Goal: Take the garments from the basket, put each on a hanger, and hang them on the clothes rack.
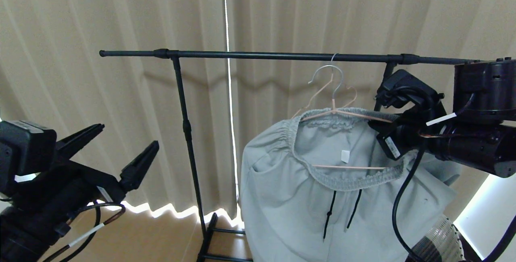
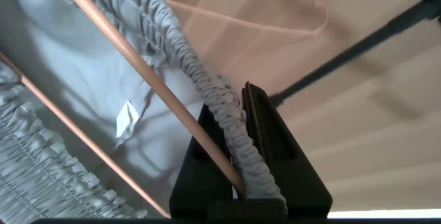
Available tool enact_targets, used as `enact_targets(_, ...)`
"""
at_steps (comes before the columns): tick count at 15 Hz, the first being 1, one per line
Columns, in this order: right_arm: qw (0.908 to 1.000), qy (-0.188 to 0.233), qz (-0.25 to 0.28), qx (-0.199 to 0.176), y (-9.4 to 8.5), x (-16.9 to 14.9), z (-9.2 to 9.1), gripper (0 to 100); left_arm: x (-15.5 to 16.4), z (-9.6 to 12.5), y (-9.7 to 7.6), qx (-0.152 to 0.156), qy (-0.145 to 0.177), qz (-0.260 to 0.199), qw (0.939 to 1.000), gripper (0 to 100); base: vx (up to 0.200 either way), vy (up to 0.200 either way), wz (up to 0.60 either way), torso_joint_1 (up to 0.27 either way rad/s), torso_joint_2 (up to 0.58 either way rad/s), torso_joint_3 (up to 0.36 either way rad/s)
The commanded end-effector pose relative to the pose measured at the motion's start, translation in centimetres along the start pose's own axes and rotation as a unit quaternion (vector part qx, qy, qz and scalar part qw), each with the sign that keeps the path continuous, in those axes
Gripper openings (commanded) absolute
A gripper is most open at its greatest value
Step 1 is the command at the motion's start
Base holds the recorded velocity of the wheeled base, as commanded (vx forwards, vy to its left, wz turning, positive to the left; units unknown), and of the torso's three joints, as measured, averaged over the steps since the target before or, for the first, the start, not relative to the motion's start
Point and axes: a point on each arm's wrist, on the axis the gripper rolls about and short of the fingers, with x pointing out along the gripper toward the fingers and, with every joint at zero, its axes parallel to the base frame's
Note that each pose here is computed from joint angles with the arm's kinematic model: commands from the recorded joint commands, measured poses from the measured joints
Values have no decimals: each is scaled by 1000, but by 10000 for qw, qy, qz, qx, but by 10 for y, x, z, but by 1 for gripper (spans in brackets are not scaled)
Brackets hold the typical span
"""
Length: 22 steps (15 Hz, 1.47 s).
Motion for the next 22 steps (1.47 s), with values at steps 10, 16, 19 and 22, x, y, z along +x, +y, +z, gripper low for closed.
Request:
enact_targets(10,9993,-57,-250,260,-16,-2,5,0,1,0,10,-425,-25,238,9988,100,0,0,0,0,0,0)
enact_targets(16,9990,-86,-277,336,-17,-9,3,0,-1,-5,8,-421,73,16,9991,100,0,100,0,0,1,2)
enact_targets(19,9990,-79,-274,342,-17,-8,3,0,-2,-7,8,-411,110,9,9991,100,0,200,0,1,4,2)
enact_targets(22,9990,-79,-274,349,-17,-8,3,0,-2,-7,7,-411,115,-8,9991,100,0,200,0,-4,4,5)
